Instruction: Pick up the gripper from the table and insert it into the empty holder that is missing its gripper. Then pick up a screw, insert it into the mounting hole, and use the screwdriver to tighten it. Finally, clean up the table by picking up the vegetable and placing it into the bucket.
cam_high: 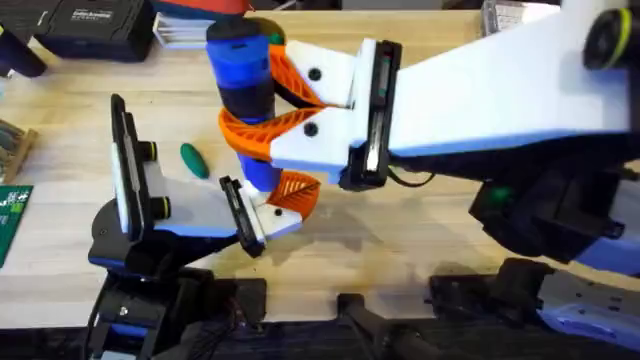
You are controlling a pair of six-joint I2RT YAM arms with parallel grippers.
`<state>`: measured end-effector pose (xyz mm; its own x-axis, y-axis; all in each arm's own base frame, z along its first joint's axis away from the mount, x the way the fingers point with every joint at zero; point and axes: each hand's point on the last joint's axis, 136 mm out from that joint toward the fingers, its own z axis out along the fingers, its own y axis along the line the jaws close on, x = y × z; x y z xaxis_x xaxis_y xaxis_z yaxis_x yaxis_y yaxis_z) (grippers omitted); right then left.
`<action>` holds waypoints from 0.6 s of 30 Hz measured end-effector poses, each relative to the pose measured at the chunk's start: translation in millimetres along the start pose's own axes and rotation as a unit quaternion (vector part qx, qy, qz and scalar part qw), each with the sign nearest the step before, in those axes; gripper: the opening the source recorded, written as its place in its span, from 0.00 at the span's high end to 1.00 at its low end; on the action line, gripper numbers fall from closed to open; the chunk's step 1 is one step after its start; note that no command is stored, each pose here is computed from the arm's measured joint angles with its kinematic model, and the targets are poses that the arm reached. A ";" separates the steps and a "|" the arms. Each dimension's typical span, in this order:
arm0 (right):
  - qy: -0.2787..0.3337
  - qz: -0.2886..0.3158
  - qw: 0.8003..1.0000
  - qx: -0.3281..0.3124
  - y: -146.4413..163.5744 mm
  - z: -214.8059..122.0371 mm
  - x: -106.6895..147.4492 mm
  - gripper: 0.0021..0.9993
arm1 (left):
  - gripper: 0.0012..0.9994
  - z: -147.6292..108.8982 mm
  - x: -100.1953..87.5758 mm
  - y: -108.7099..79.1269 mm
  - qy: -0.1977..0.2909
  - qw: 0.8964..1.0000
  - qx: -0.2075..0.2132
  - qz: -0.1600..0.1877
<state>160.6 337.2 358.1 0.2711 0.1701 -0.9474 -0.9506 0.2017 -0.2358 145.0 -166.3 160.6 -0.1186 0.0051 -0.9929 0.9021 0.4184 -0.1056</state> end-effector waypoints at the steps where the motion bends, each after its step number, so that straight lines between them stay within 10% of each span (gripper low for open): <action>1: -0.003 -0.001 1.000 -0.002 0.7 -0.1 -0.8 0.97 | 1.00 0.1 -0.1 -1.1 0.000 1.000 0.003 0.003; 16: -0.013 0.005 1.000 0.008 -4.2 -1.7 -3.1 0.97 | 1.00 -0.1 -2.0 -0.5 -0.004 1.000 0.000 0.009; 18: -0.012 0.013 1.000 0.011 -5.4 -1.9 -2.6 0.79 | 1.00 -0.1 -0.9 -0.2 -0.002 1.000 -0.001 0.005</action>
<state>164.7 333.9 361.4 0.2497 0.1996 -0.9475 -0.9542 0.2175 -0.2056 145.0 -166.3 161.6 -0.1071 0.0061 -0.9942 0.9027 0.4198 -0.0947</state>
